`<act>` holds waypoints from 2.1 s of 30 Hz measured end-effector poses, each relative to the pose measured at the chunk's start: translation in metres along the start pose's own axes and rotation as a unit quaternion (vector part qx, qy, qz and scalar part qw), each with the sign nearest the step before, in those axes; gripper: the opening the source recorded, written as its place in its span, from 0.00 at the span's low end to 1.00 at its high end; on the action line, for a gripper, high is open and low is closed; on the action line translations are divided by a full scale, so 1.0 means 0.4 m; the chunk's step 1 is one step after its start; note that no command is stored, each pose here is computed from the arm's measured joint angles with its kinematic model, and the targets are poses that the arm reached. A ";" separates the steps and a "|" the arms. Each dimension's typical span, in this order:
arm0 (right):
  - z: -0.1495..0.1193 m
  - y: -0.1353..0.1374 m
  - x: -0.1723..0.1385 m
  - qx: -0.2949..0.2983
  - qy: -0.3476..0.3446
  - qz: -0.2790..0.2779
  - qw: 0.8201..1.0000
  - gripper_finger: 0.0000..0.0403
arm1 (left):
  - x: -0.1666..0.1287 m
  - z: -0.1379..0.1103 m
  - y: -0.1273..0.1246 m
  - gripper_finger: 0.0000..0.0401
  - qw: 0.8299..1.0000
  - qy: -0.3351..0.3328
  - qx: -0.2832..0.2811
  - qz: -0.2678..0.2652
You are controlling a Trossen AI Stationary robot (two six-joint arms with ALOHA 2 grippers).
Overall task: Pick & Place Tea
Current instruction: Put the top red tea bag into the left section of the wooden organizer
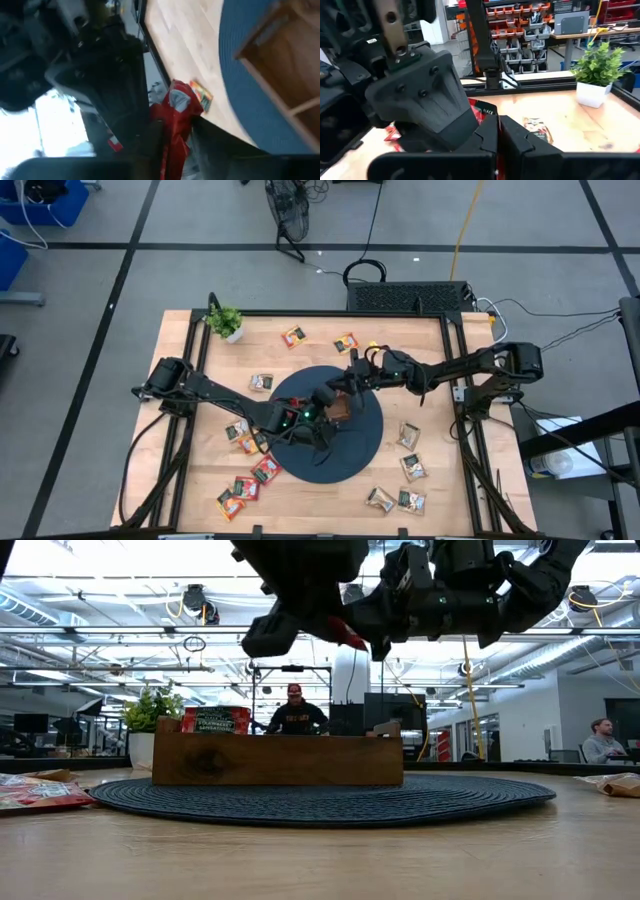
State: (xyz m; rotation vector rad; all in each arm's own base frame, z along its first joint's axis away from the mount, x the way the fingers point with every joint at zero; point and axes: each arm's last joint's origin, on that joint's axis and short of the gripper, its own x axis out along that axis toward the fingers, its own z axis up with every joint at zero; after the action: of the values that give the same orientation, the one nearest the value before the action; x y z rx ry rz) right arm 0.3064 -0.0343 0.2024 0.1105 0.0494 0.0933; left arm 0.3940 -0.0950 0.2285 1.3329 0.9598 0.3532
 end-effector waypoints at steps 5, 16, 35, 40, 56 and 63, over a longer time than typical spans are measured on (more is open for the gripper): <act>0.004 -0.005 0.000 -0.019 -0.010 -0.033 0.999 0.00 | 0.001 0.000 0.000 0.52 0.995 0.000 -0.100 0.000; 0.007 -0.008 -0.003 -0.080 -0.015 -0.139 0.987 0.00 | -0.008 -0.030 0.002 0.81 0.944 -0.012 -0.315 -0.095; 0.014 0.035 0.003 -0.145 -0.024 -0.199 0.969 0.00 | 0.016 -0.294 0.020 0.62 0.773 -0.238 -0.579 -0.105; 0.019 0.057 0.005 -0.144 -0.041 -0.184 0.971 0.00 | 0.040 -0.311 -0.005 0.62 0.744 -0.264 -0.606 -0.093; 0.022 0.112 0.010 -0.148 -0.060 -0.151 0.976 0.00 | 0.019 -0.308 0.013 0.62 0.728 -0.310 -0.605 -0.086; 0.028 0.115 0.010 -0.147 -0.073 -0.137 0.977 0.00 | 0.015 -0.304 0.014 0.62 0.708 -0.330 -0.615 -0.112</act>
State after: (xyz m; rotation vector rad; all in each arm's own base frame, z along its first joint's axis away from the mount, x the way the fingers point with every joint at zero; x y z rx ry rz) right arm 0.3067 0.0104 0.2183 -0.1854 -0.0955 -0.1837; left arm 0.3076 -0.0097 0.2386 0.0232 0.1018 0.2069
